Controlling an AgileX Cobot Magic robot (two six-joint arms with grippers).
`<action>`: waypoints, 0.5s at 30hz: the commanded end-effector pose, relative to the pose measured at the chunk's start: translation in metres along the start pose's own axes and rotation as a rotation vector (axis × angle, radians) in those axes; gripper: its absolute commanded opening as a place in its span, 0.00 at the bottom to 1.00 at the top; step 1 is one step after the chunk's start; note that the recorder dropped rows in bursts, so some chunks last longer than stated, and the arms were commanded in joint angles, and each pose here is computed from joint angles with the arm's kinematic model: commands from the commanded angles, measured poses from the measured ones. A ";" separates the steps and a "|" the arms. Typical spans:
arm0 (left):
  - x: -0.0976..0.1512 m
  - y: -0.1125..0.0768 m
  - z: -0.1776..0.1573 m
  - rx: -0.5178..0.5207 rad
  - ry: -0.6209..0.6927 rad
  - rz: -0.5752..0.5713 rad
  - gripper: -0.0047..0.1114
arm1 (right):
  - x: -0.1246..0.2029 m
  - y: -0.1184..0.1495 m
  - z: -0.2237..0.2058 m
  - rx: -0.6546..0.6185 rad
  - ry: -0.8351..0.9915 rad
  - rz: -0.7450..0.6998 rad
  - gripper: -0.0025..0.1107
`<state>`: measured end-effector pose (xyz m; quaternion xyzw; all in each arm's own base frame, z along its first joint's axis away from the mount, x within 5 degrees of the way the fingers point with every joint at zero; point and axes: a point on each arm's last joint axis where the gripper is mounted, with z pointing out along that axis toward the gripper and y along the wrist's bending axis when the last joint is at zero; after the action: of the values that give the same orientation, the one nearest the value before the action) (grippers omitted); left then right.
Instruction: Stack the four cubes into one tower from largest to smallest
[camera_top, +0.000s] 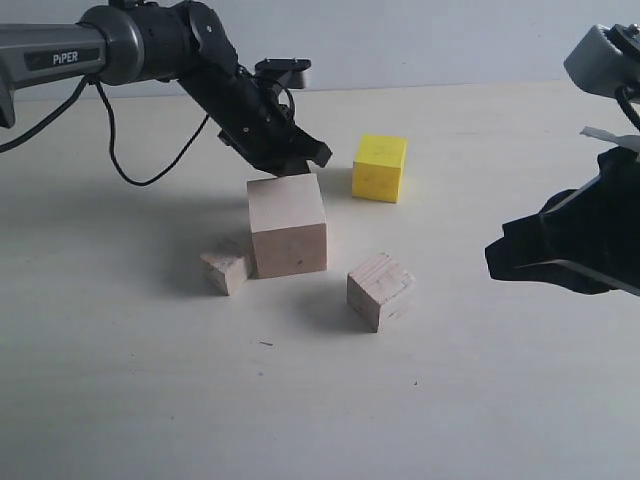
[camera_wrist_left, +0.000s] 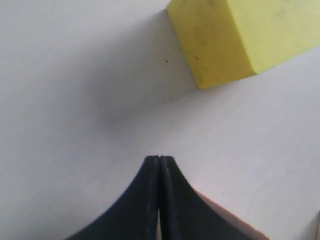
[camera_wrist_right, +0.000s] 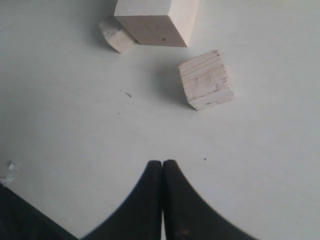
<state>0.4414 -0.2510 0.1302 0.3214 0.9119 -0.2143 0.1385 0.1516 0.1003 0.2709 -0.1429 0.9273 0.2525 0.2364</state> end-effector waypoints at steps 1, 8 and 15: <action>-0.001 -0.006 -0.004 0.030 -0.001 0.027 0.04 | -0.002 0.001 -0.002 0.003 -0.015 -0.022 0.02; -0.002 -0.008 -0.004 0.053 -0.008 0.045 0.04 | -0.002 0.001 -0.002 0.003 -0.015 -0.022 0.02; -0.002 -0.009 -0.004 0.065 -0.011 0.051 0.04 | -0.002 0.001 -0.002 0.003 -0.015 -0.022 0.02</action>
<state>0.4389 -0.2542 0.1318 0.3436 0.8990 -0.2338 0.1383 0.1516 0.1003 0.2709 -0.1429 0.9273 0.2525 0.2364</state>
